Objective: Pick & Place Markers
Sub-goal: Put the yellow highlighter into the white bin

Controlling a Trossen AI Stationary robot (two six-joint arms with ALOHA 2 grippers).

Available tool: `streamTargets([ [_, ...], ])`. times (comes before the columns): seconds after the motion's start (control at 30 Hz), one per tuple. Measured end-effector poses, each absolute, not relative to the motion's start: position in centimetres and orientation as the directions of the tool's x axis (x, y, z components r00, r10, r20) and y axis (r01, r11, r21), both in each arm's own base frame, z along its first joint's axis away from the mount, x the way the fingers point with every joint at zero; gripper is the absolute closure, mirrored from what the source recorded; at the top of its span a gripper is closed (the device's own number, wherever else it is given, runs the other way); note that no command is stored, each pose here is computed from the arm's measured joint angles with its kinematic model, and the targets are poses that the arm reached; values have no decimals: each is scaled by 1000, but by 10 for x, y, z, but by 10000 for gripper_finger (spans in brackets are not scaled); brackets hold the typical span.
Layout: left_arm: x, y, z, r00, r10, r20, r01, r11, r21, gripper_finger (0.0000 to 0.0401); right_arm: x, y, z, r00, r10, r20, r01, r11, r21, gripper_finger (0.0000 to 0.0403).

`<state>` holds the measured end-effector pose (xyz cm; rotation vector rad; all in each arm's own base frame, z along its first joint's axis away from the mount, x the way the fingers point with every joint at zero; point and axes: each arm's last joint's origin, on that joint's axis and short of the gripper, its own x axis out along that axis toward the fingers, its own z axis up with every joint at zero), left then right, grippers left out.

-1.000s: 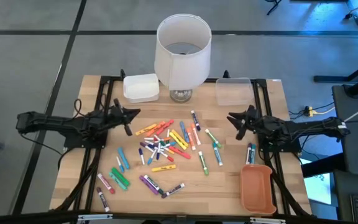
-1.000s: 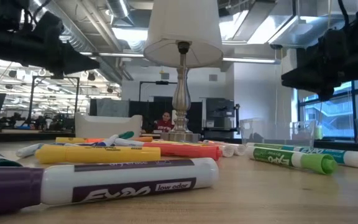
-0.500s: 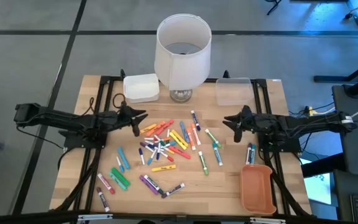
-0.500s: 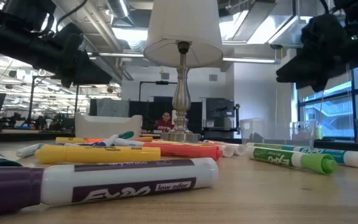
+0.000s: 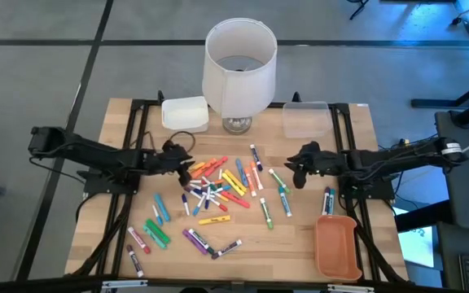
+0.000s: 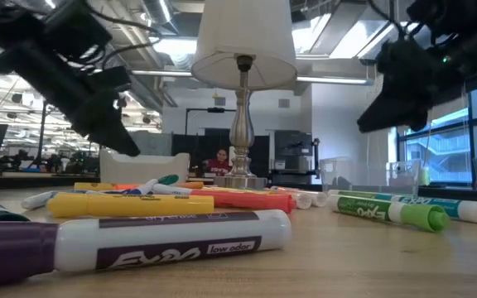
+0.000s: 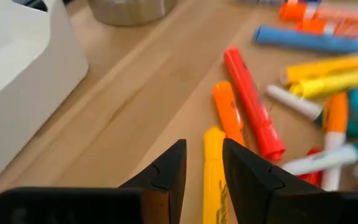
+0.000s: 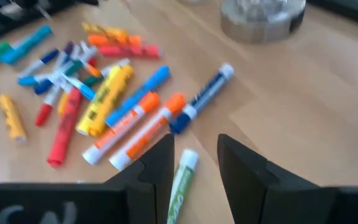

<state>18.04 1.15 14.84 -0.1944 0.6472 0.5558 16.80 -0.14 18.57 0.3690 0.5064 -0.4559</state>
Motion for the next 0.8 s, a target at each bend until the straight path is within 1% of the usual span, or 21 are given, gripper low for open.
streamTargets([
  [0.13, 192, 11, 154, 613, 416, -672, -525, 850, 47, 296, 174, -1, 174, 732, -326, -598, 534, 820, 208, 280],
  [0.27, 197, 10, 146, 569, 386, -726, -516, 855, 51, 276, 178, -1, 164, 693, -338, -637, 555, 814, 172, 280],
  [0.4, 198, 11, 134, 501, 411, -762, -536, 839, 100, 251, 183, -3, 158, 664, -406, -628, 584, 806, 95, 280],
  [0.5, 199, 10, 127, 477, 391, -787, -524, 846, 103, 240, 186, -3, 157, 663, -425, -617, 580, 812, 64, 280],
  [0.63, 198, 10, 118, 426, 386, -818, -537, 836, 114, 240, 188, -3, 156, 669, -425, -610, 565, 823, 46, 280],
  [0.8, 199, 12, 112, 392, 367, -843, -553, 827, 103, 261, 192, -3, 160, 702, -423, -573, 539, 842, 38, 280],
])
